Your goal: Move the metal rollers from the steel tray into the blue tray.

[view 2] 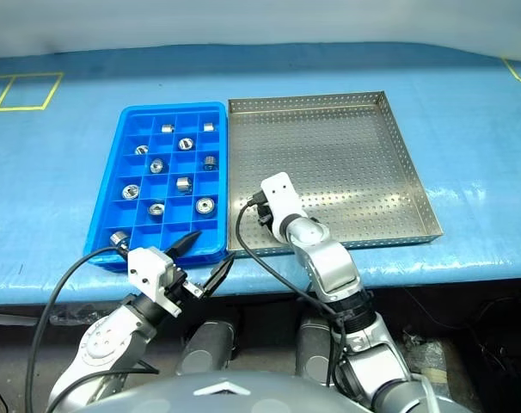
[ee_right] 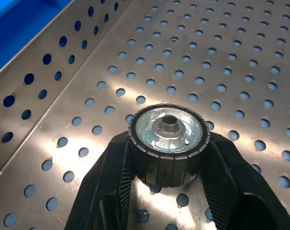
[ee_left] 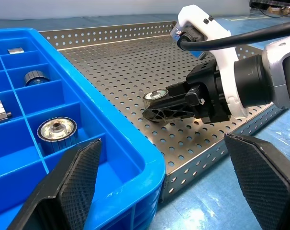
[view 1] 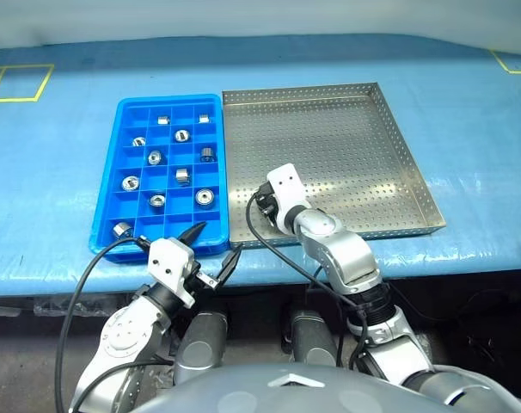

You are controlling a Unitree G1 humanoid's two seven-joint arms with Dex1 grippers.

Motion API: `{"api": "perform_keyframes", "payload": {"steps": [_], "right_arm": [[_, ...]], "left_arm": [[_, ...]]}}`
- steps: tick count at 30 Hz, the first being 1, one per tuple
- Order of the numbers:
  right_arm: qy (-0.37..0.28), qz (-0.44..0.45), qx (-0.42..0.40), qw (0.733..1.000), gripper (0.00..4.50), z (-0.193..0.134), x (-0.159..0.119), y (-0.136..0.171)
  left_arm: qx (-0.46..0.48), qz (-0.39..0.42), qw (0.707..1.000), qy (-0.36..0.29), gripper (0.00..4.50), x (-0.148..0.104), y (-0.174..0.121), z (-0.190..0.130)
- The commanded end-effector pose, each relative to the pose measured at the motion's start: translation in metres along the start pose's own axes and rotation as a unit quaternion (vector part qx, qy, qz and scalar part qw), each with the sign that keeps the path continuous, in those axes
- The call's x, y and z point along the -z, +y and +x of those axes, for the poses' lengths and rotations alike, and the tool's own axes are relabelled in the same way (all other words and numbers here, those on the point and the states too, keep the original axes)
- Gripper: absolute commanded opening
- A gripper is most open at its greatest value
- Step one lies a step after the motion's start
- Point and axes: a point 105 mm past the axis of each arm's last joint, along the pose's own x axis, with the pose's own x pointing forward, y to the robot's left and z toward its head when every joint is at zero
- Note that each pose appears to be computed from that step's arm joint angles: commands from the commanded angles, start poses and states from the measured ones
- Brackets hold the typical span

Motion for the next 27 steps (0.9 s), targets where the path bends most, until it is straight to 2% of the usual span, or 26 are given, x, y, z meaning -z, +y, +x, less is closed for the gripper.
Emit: {"api": "perform_keyframes", "payload": {"steps": [1,5,8,12,17,24,27], "right_arm": [[-0.091,-0.01,-0.008,0.996,1.69,-0.005,-0.049,0.006],[-0.158,-0.053,-0.076,0.983,1.69,-0.012,-0.09,0.031],[-0.162,-0.075,-0.143,0.973,1.69,-0.013,-0.097,0.054],[-0.145,-0.1,-0.22,0.959,1.69,-0.011,-0.092,0.086],[-0.122,-0.111,-0.269,0.949,1.69,-0.006,-0.079,0.115],[-0.088,-0.103,-0.3,0.944,1.69,0.0,-0.063,0.127],[-0.079,-0.093,-0.286,0.95,2.69,0.005,-0.059,0.122]], "left_arm": [[-0.021,0.012,1.0,-0.017,4.5,-0.007,0.005,-0.001],[-0.077,0.035,0.996,-0.027,4.5,-0.011,0.017,-0.007],[-0.089,0.033,0.995,-0.037,4.5,-0.013,0.019,-0.011],[-0.099,0.037,0.994,-0.038,4.5,-0.013,0.019,-0.018],[-0.121,0.038,0.992,-0.026,4.5,-0.007,0.019,-0.032],[-0.129,0.027,0.991,-0.013,4.5,0.0,0.014,-0.043],[-0.13,0.026,0.991,-0.014,4.5,0.0,0.014,-0.044]]}}
